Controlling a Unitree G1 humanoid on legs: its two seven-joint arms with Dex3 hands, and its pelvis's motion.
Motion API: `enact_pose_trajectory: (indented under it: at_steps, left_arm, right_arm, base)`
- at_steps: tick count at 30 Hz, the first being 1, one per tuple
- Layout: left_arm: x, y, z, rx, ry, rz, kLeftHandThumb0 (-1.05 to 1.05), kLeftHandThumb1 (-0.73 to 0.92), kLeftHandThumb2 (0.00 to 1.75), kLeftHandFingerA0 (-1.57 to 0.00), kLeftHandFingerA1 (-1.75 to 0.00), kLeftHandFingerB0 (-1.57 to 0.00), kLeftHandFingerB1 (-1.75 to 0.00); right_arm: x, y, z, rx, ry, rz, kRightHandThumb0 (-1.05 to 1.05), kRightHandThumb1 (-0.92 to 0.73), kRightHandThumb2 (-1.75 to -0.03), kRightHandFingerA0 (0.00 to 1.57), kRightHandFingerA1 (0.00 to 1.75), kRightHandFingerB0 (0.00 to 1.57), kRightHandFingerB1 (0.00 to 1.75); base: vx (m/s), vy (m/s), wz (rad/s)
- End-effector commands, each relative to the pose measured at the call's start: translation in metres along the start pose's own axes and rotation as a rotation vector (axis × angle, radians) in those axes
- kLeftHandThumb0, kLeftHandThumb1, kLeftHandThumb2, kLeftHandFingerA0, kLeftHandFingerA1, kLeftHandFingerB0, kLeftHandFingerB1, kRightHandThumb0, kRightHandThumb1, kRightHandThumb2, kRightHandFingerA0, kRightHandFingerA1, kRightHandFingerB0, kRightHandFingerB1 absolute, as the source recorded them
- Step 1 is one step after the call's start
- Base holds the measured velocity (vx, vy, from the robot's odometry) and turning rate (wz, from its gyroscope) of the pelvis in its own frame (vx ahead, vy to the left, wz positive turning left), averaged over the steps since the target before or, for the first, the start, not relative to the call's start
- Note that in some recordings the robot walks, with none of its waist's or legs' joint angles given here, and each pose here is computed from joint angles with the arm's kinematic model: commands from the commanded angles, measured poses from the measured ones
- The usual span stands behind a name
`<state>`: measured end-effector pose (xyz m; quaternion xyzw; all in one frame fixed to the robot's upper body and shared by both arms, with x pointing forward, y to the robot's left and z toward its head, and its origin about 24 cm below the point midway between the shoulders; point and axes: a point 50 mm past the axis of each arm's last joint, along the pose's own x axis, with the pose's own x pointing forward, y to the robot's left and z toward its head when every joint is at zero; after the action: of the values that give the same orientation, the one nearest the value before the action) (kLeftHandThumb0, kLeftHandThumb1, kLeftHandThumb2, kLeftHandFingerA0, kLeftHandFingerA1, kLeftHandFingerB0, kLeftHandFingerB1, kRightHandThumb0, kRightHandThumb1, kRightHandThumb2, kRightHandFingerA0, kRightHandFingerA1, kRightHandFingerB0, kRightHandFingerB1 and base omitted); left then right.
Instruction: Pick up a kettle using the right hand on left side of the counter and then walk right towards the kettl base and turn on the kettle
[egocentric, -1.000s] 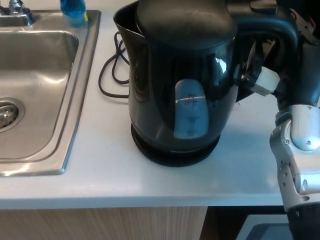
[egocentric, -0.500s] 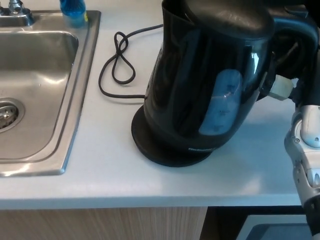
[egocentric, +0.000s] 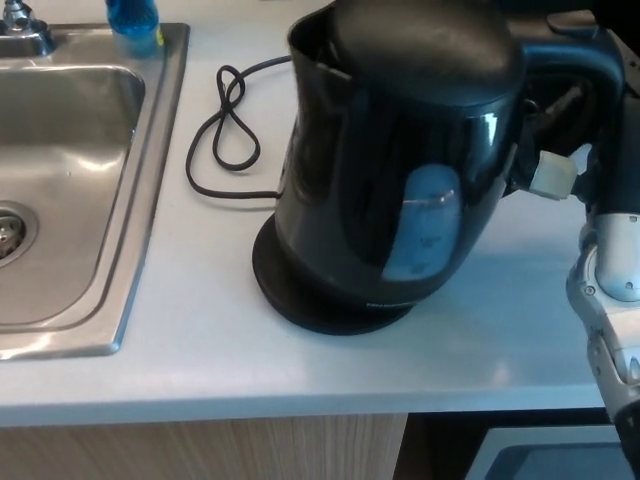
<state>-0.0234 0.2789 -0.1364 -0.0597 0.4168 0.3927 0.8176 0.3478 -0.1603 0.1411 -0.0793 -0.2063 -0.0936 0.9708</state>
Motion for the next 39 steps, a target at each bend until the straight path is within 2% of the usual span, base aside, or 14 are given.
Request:
enact_pose_trajectory:
  at_steps: [1, 7, 11, 12, 13, 14, 18, 19, 20, 22, 26, 27, 31, 39]
  left_arm:
    - [0.002, 0.002, 0.009, 0.006, -0.065, 0.005, 0.37, 0.56, 1.23, -0.93, -1.01, -0.84, -0.93]
    - [0.0, 0.003, 0.008, 0.017, -0.07, 0.005, 0.29, 0.56, 1.18, -0.93, -0.99, -0.83, -0.92]
    - [-0.001, 0.005, 0.008, 0.029, -0.068, 0.008, 0.31, 0.57, 1.21, -0.92, -1.0, -0.84, -0.92]
    - [-0.002, 0.006, 0.007, 0.034, -0.069, 0.006, 0.37, 0.56, 1.23, -0.91, -1.0, -0.82, -0.92]
    - [-0.002, 0.006, 0.007, 0.035, -0.069, 0.005, 0.37, 0.56, 1.23, -0.91, -1.0, -0.82, -0.92]
    - [-0.002, 0.006, 0.007, 0.027, -0.068, 0.002, 0.38, 0.56, 1.22, -0.94, -1.01, -0.82, -0.92]
    - [-0.002, 0.006, 0.007, 0.026, -0.068, 0.002, 0.38, 0.56, 1.22, -0.94, -1.01, -0.82, -0.92]
    - [-0.002, 0.007, 0.004, 0.033, -0.055, 0.005, 0.39, 0.56, 1.24, -0.92, -0.99, -0.81, -0.9]
    - [-0.002, 0.007, 0.004, 0.031, -0.054, 0.006, 0.4, 0.56, 1.24, -0.92, -0.99, -0.81, -0.91]
    - [-0.002, 0.006, 0.003, 0.021, -0.048, 0.008, 0.38, 0.56, 1.23, -0.92, -1.0, -0.81, -0.91]
    - [-0.001, 0.006, 0.003, 0.02, -0.045, 0.009, 0.4, 0.55, 1.24, -0.92, -1.0, -0.8, -0.9]
    - [-0.002, 0.006, 0.003, 0.028, -0.046, 0.005, 0.36, 0.55, 1.23, -0.92, -0.99, -0.81, -0.91]
    - [-0.003, 0.007, 0.003, 0.024, -0.052, -0.001, 0.36, 0.56, 1.22, -0.94, -1.01, -0.82, -0.91]
    - [-0.003, 0.009, 0.001, 0.001, -0.044, 0.006, 0.33, 0.57, 1.22, -0.95, -1.03, -0.83, -0.94]
  right_arm:
    - [-0.02, 0.015, -0.016, -0.245, 0.006, 0.196, -0.24, -0.48, -1.23, 0.93, 1.75, 0.78, 1.6]
    - [-0.016, 0.025, -0.004, -0.268, -0.029, 0.245, -0.19, -0.42, -1.33, 0.88, 1.75, 0.76, 1.67]
    - [-0.007, 0.024, -0.007, -0.36, -0.002, 0.263, -0.19, -0.43, -1.29, 0.86, 1.75, 0.73, 1.69]
    - [-0.003, 0.023, -0.009, -0.395, 0.019, 0.27, -0.25, -0.47, -1.19, 1.15, 1.4, 0.99, 1.31]
    - [-0.002, 0.023, -0.01, -0.406, 0.028, 0.271, -0.25, -0.47, -1.19, 1.15, 1.4, 0.99, 1.31]
    - [0.0, 0.022, -0.011, -0.418, 0.047, 0.268, -0.18, -0.49, -1.15, 0.86, 1.75, 0.68, 1.71]
    - [0.001, 0.022, -0.011, -0.421, 0.052, 0.268, -0.18, -0.49, -1.15, 0.86, 1.75, 0.68, 1.71]
    - [0.005, 0.018, -0.02, -0.466, 0.088, 0.267, -0.14, -0.46, -1.2, 0.88, 1.75, 0.74, 1.64]
    - [0.006, 0.017, -0.021, -0.472, 0.096, 0.268, -0.19, -0.43, -1.19, 1.19, 1.42, 1.02, 1.3]
    - [0.006, 0.018, -0.025, -0.483, 0.116, 0.268, -0.2, -0.44, -1.18, 1.18, 1.4, 1.03, 1.3]
    - [0.006, 0.018, -0.028, -0.494, 0.126, 0.272, -0.2, -0.44, -1.2, 1.2, 1.42, 1.03, 1.3]
    - [0.004, 0.017, -0.031, -0.506, 0.143, 0.274, -0.17, -0.45, -1.22, 0.89, 1.75, 0.77, 1.61]
    - [0.001, 0.013, -0.042, -0.541, 0.213, 0.262, -0.2, -0.55, -1.07, 0.88, 1.75, 0.73, 1.64]
    - [0.0, 0.012, -0.048, -0.533, 0.252, 0.266, -0.2, -0.52, -1.11, 0.88, 1.75, 0.73, 1.65]
  base:
    - [0.0, 0.0, 0.0]
    - [0.0, 0.0, 0.0]
    - [0.0, 0.0, 0.0]
    - [0.0, 0.0, 0.0]
    - [0.0, 0.0, 0.0]
    - [0.0, 0.0, 0.0]
    - [0.0, 0.0, 0.0]
    - [0.0, 0.0, 0.0]
    - [0.0, 0.0, 0.0]
    - [0.0, 0.0, 0.0]
    - [0.0, 0.0, 0.0]
    - [0.0, 0.0, 0.0]
    - [0.0, 0.0, 0.0]
    - [0.0, 0.0, 0.0]
